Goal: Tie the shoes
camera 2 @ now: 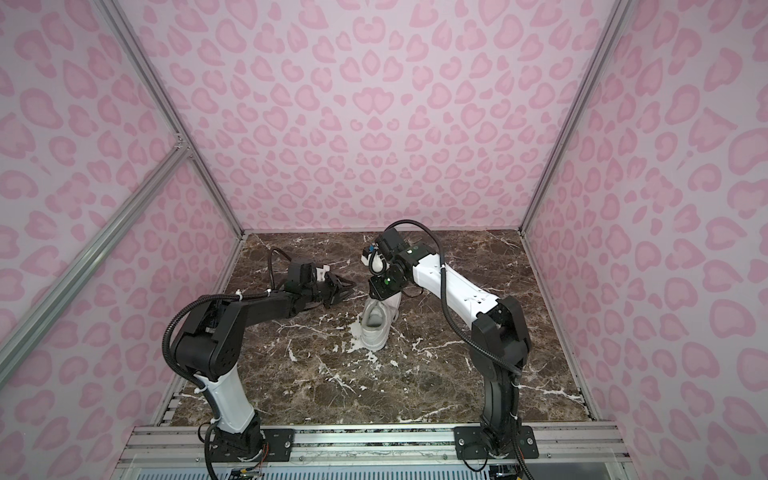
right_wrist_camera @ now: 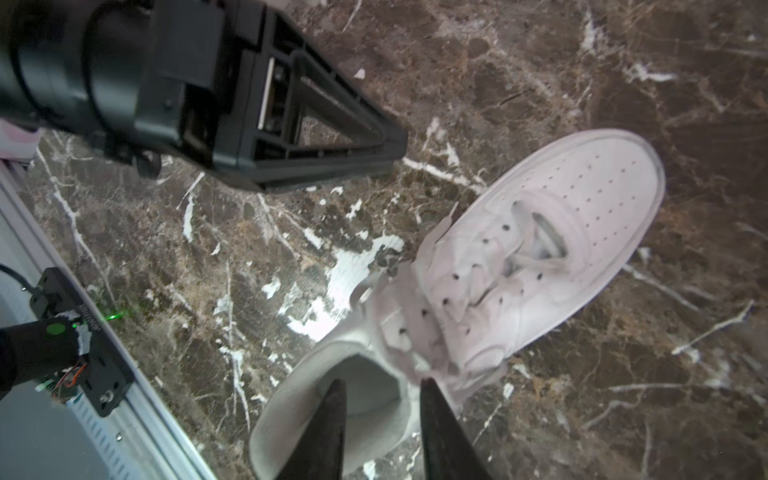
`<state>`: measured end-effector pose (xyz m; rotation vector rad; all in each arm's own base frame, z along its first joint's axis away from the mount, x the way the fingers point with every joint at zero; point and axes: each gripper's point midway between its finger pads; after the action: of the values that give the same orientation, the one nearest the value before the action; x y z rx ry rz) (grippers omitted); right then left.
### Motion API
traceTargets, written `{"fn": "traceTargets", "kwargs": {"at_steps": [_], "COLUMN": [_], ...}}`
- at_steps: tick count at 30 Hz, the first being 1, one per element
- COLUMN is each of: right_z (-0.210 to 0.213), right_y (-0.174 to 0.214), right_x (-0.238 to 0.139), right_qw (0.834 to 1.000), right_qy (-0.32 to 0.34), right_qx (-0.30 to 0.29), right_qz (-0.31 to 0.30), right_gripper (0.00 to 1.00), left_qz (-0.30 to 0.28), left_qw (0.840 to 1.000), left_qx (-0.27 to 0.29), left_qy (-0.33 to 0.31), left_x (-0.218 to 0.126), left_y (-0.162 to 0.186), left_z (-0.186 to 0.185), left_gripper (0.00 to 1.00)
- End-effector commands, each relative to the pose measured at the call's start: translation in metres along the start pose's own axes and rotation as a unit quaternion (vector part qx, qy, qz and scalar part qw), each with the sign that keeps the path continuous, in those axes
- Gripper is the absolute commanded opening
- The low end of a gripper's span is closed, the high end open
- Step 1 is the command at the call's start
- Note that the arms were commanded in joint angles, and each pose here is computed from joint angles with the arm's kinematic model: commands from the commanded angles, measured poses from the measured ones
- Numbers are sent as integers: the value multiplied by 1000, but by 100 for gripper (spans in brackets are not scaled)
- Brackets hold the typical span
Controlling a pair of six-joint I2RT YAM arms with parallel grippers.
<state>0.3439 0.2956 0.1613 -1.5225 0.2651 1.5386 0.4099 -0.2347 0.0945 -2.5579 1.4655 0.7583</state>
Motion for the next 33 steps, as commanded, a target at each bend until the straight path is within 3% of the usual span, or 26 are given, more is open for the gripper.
{"fn": "traceTargets", "kwargs": {"at_steps": [1,11,22,27,33], "right_z": [-15,-22,-31,-35,-39], "right_y": [24,13,10,9,12], "right_x": [-4,-8,-14,-21,-22], "right_qw": [997,996,996,996,995], "right_qy": [50,56,60,62,60], "right_qx": [48,64,65,69,75], "right_qz": [24,5,-1,-5,-7], "right_gripper": [34,34,34,34,33], "left_qz": [32,86,144,106,72], "left_qw": [998,992,988,989,974], "left_qx": [13,6,41,72,147], "left_qy": [-49,-96,-43,-79,-159], "left_x": [-8,-11,25,6,-22], "left_y": [20,86,134,117,74], "left_z": [18,57,22,29,35], "left_gripper": [29,30,31,31,31]}}
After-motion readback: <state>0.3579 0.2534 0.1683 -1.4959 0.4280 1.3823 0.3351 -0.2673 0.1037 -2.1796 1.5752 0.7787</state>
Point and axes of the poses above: each gripper's point midway between its finger pads, its own x axis out along the fingers, its own z axis along the line the jaws close on, y = z × x, and after that the axes turned 6 degrees about -x, right-handed
